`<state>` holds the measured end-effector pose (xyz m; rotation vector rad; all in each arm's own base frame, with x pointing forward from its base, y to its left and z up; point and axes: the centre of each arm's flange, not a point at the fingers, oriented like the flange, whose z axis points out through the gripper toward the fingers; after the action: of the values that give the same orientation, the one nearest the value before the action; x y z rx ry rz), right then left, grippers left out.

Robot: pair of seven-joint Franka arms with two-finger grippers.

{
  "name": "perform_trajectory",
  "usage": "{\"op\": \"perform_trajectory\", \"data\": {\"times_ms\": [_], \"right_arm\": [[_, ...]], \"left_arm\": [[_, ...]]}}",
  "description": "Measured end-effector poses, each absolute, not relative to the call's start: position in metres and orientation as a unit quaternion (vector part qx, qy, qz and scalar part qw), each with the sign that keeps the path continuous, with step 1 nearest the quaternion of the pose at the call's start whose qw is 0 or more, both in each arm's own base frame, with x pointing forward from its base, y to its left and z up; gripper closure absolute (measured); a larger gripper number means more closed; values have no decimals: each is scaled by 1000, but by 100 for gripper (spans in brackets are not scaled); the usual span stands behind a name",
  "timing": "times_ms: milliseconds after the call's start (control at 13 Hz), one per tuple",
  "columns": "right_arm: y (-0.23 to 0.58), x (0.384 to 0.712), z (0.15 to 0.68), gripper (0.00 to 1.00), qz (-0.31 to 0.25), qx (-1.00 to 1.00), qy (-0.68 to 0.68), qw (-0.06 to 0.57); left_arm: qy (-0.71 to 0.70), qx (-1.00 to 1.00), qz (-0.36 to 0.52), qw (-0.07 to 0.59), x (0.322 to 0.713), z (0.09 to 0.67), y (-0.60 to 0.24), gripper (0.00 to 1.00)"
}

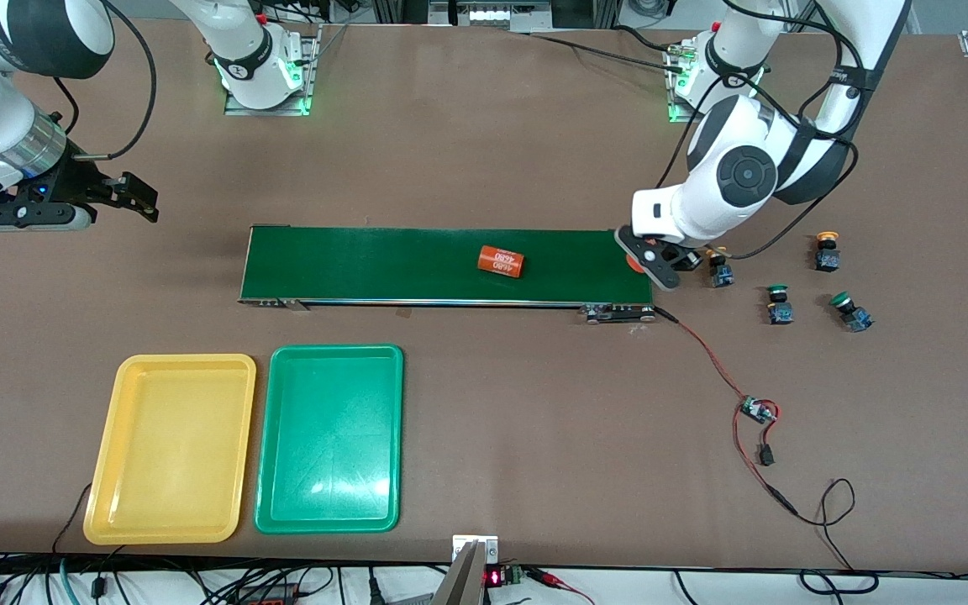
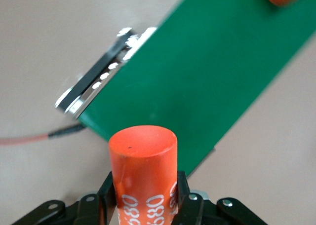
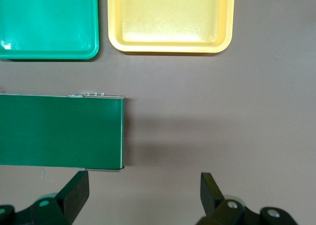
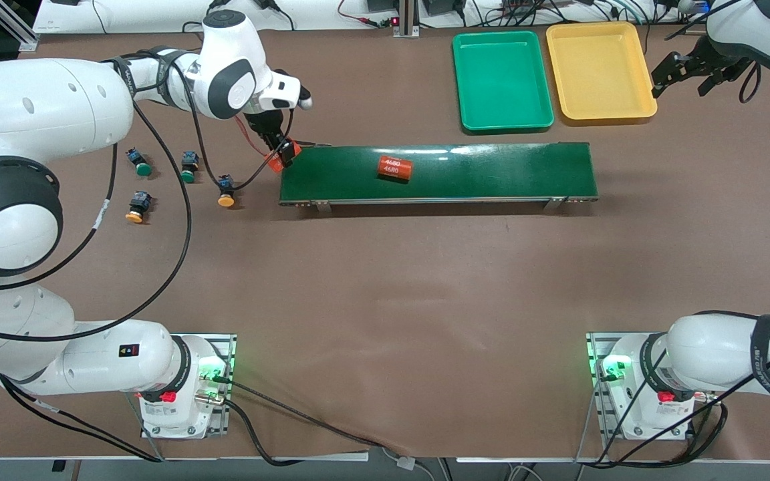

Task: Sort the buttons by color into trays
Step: 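Place the second orange cylinder on the conveyor and open the left gripper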

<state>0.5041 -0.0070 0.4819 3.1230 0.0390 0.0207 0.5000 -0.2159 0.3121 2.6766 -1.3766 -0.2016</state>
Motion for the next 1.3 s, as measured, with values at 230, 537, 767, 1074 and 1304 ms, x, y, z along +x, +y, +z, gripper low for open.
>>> {"op": "perform_trajectory", "data": {"times_ms": [230, 537, 767, 1074, 1304], "right_arm": [[-7, 504, 482, 0, 7, 1000, 12, 9], [-7, 504, 482, 0, 6, 1000, 12, 9], [-9, 504, 482, 0, 6, 1000, 11, 9], [-10, 504, 481, 0, 5, 1000, 10, 9], [-10, 504, 481, 0, 4, 1000, 10, 9]], "left_arm": [[-612, 787, -51, 59, 505, 305, -213, 49], [-730, 681, -50, 17, 496, 285, -245, 49], [-751, 658, -50, 17, 484, 277, -270, 49], [-753, 657, -35, 24, 488, 262, -272, 49], [-752, 657, -35, 29, 488, 254, -273, 44]]}}
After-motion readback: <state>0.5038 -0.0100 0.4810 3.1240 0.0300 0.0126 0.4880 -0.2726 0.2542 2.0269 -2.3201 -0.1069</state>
